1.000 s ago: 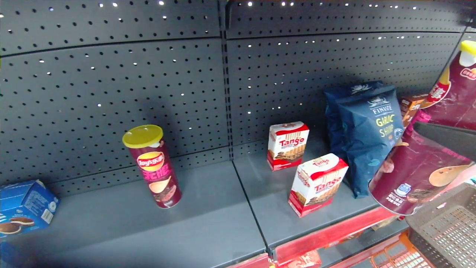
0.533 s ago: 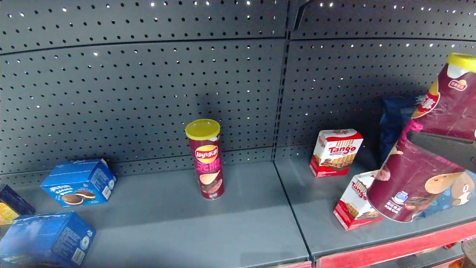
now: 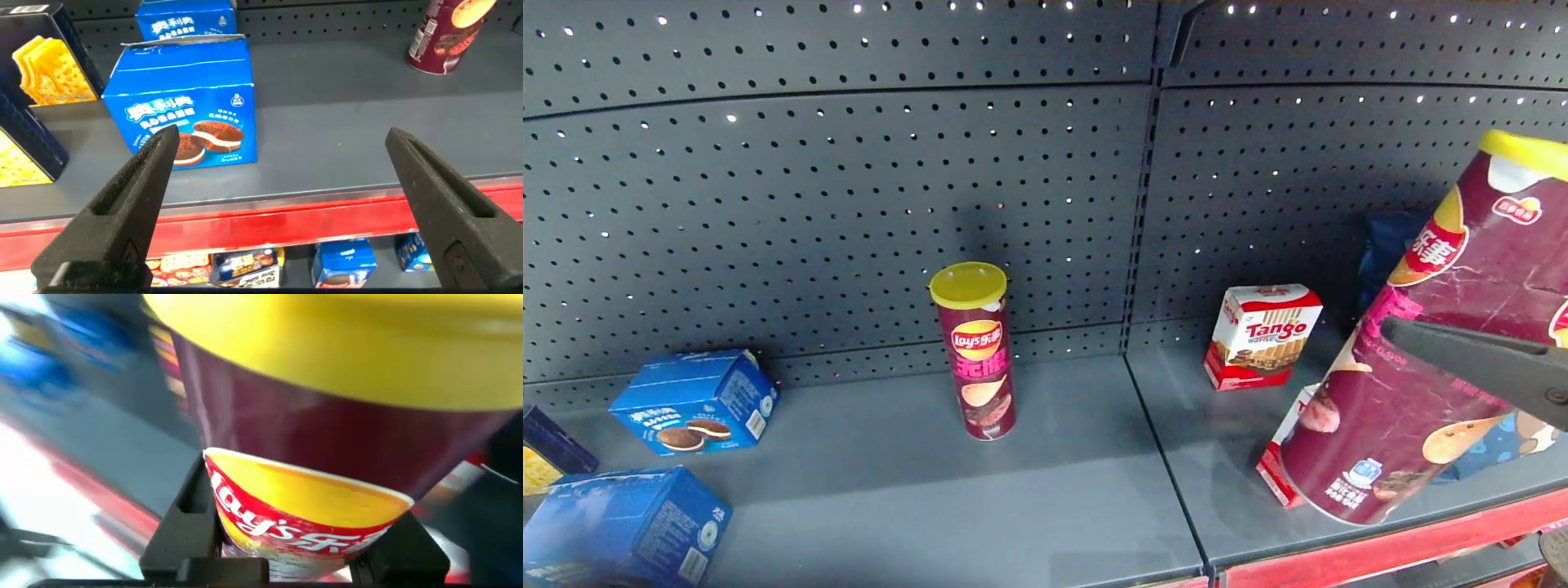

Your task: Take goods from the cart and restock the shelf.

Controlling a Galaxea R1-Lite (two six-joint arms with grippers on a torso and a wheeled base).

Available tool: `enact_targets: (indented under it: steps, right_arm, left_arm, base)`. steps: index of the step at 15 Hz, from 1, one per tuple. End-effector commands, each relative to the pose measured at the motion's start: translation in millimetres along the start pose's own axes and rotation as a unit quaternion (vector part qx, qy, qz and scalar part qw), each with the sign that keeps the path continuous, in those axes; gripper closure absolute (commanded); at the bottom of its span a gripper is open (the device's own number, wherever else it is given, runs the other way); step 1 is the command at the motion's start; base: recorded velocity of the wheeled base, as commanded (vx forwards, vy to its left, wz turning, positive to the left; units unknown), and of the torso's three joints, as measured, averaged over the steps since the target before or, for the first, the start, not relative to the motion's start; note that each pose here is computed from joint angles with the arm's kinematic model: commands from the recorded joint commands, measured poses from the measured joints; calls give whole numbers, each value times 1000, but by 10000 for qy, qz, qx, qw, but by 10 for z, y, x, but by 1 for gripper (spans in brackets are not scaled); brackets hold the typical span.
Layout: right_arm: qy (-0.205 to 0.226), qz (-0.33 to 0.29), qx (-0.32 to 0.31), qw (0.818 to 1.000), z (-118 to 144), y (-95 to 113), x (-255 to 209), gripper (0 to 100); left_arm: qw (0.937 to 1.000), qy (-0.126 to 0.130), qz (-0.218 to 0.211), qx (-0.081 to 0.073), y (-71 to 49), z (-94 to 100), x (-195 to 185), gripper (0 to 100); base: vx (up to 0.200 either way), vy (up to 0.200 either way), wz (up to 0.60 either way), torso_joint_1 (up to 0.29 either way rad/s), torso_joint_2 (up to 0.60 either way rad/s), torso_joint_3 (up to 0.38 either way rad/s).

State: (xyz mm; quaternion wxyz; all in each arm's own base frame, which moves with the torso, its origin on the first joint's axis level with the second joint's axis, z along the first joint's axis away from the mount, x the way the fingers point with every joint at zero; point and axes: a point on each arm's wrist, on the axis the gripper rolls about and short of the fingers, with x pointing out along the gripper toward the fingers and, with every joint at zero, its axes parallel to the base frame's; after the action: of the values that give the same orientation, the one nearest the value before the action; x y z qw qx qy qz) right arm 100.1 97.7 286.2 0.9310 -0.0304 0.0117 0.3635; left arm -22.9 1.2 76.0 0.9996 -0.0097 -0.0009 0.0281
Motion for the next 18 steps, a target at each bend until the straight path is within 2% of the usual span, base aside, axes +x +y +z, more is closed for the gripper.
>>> enact_targets:
  steps: [1,5,9,17,18]
  right_arm:
    - [15,356,144,9993,9,42,75,100]
    - [-65,369,63,9993,92,25,155,100]
    - [-456,505,34,9977,144,36,387,100]
    - [-304,604,66,9977,104,75,490,100]
    - [-281,605,66,9977,112,76,520,100]
  left_arm:
    - [10000,-1,3,-3,0,-1,0,0]
    - [10000,-1,3,-3,0,-1,0,0]
    - [10000,-1,3,5,0,-1,0,0]
    - [10000,-1,3,-3,0,-1,0,0]
    - [10000,-1,-43,43,-2,-1,0,0]
  base:
    - [0,0,0,0,0,0]
    - [0,0,0,0,0,0]
    - [0,0,0,0,0,0]
    - [0,0,0,0,0,0]
    - [0,0,0,0,0,0]
